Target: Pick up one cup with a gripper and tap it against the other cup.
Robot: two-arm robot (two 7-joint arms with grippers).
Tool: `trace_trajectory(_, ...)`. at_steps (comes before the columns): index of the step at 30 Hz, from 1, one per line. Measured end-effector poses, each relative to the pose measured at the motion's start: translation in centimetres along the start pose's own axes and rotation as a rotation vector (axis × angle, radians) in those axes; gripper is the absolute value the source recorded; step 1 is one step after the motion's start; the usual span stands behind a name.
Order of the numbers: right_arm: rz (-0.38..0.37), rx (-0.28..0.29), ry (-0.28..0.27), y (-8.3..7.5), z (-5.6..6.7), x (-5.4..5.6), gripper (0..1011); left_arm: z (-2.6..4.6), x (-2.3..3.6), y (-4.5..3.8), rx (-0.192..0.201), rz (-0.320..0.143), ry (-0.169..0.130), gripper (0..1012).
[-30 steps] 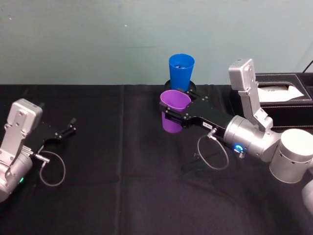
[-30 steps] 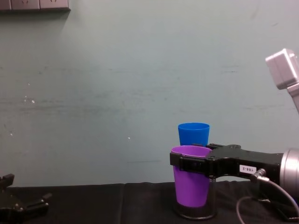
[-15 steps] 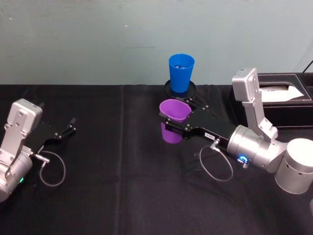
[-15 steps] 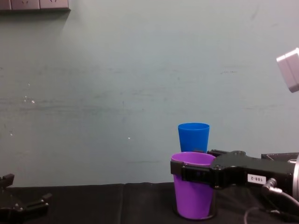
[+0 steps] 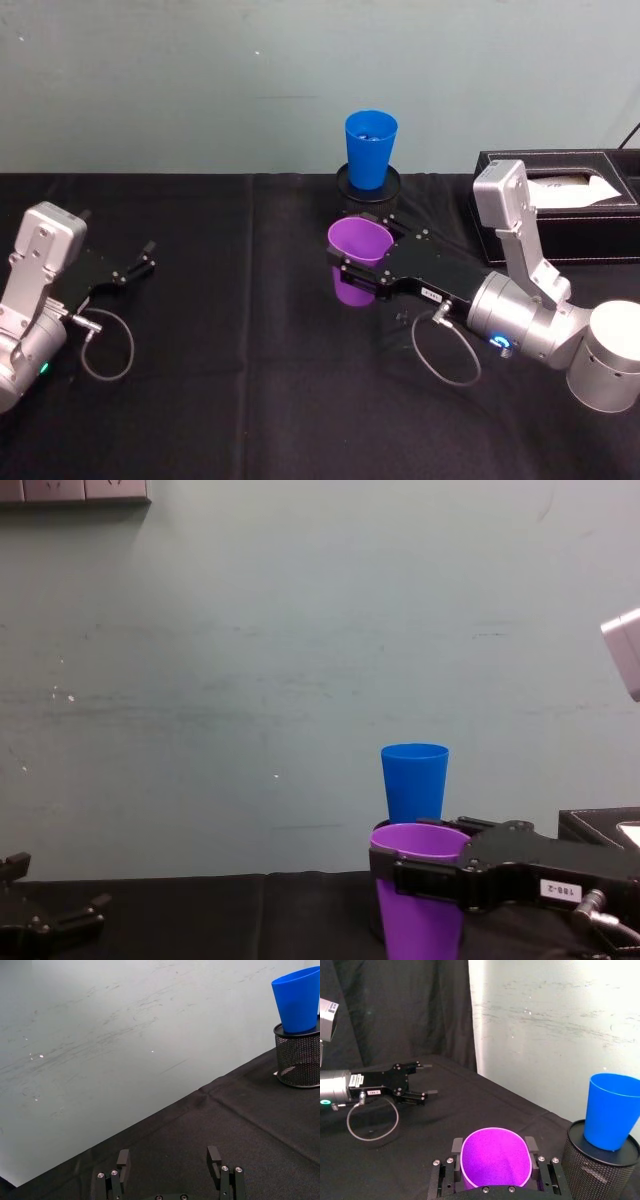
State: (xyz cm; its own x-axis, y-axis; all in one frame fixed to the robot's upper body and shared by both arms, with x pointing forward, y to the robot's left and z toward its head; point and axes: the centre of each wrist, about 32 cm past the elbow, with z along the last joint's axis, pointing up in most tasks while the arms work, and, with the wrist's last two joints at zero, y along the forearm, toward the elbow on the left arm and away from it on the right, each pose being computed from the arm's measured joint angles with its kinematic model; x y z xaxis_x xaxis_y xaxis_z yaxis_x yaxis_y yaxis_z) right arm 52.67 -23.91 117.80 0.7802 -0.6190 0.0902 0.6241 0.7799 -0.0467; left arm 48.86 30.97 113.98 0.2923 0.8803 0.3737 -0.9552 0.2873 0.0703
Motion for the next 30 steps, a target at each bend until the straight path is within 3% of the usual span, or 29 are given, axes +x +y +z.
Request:
trace_trajectory(9,-0.009,-0.007,0.000,-0.5,-0.8,0.2,747,0.00,0.00,0.00,0.000,0.000,0.000,1000)
trace_trajectory(14,-0.005,-0.010,-0.007,-0.6,-1.5,-0.3,747,0.00,0.00,0.00,0.000,0.000,0.000,1000)
trace_trajectory(30,-0.045,0.005,-0.038,-1.0,-4.4,-1.0,748,0.00,0.00,0.00,0.000,0.000,0.000,1000)
